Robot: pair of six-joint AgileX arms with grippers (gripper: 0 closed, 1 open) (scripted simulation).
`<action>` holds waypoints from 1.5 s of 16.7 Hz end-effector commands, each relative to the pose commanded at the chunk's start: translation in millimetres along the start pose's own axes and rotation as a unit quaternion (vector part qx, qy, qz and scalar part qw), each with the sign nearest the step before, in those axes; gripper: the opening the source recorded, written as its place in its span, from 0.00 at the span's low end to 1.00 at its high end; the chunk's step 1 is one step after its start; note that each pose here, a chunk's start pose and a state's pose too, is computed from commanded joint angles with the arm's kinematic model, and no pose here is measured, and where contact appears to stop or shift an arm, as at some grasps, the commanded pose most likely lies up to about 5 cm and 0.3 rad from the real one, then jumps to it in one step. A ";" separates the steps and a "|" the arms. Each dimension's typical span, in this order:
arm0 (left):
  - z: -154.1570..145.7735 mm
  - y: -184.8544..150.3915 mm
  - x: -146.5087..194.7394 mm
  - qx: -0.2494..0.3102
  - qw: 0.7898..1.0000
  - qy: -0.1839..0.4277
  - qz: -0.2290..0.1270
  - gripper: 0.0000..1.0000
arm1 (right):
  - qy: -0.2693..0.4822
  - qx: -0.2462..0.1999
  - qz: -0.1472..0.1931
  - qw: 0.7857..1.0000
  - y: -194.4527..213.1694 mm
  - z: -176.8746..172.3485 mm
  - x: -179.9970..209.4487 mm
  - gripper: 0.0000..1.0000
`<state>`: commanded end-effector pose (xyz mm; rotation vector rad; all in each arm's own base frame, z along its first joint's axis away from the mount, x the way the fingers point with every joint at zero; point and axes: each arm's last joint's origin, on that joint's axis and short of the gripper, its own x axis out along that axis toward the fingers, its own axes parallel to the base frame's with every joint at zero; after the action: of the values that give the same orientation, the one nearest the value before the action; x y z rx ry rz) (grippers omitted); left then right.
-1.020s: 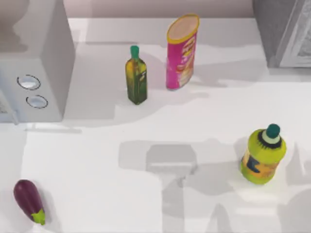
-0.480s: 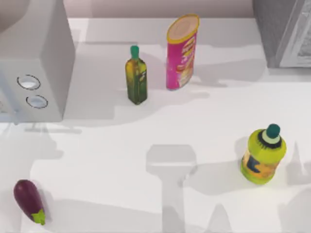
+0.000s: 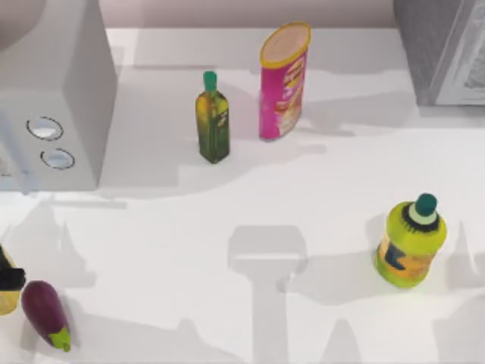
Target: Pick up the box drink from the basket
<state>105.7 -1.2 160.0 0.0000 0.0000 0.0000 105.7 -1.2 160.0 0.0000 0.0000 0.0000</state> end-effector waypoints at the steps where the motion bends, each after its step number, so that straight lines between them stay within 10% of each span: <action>1: 0.0 0.0 0.0 0.000 1.000 0.000 0.000 0.00 | 0.000 0.000 0.000 1.000 0.0 0.0 0.0 1.00; 25: 27.3 -84.2 64.8 0.000 0.990 -0.011 0.144 0.00 | 0.000 0.000 0.000 1.000 0.0 0.0 0.0 1.00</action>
<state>170.5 -85.4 187.3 0.0007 -0.0224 0.2889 105.7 -1.2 160.0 0.0000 0.0000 0.0000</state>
